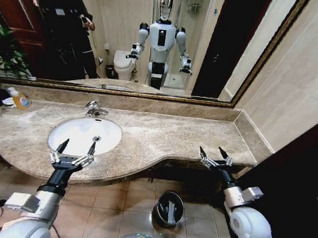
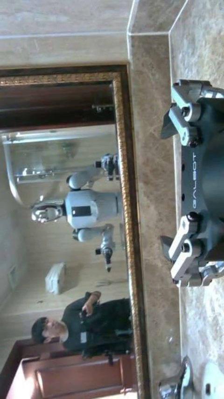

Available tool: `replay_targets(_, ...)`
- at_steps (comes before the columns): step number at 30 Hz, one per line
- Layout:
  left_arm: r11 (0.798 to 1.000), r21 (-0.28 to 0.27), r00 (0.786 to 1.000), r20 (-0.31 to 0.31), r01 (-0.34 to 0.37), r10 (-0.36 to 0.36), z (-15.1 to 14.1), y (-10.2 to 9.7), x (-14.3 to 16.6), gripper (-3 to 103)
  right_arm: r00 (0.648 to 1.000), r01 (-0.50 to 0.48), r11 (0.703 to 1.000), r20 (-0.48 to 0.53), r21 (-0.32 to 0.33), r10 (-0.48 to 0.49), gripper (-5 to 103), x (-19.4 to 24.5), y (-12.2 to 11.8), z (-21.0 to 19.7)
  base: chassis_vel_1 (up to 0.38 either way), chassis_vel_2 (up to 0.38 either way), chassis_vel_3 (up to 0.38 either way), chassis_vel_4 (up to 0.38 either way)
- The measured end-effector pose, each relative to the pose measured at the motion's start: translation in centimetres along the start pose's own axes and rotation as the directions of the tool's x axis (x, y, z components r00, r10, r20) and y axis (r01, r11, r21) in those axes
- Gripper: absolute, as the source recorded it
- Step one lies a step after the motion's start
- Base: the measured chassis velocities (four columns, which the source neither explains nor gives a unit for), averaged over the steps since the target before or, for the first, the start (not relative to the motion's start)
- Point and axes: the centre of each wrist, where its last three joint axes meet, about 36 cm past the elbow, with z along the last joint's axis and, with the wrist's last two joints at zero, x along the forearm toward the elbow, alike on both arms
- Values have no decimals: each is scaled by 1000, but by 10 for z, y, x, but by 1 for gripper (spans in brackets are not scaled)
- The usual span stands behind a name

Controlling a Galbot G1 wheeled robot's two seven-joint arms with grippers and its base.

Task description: Pick up the trash from the sink and place it in the trash bin.

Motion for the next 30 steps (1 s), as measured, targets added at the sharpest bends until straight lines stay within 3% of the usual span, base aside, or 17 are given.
replay_targets(7,1000,0,1000,0,0,0,0,0,0,100,1000,-19,999,-23,48,20,100,1,-6,3,0,0,0,0)
replay_targets(30,1000,0,1000,0,0,0,0,0,0,100,1000,-21,999,-21,50,22,100,1,-7,3,0,0,0,0)
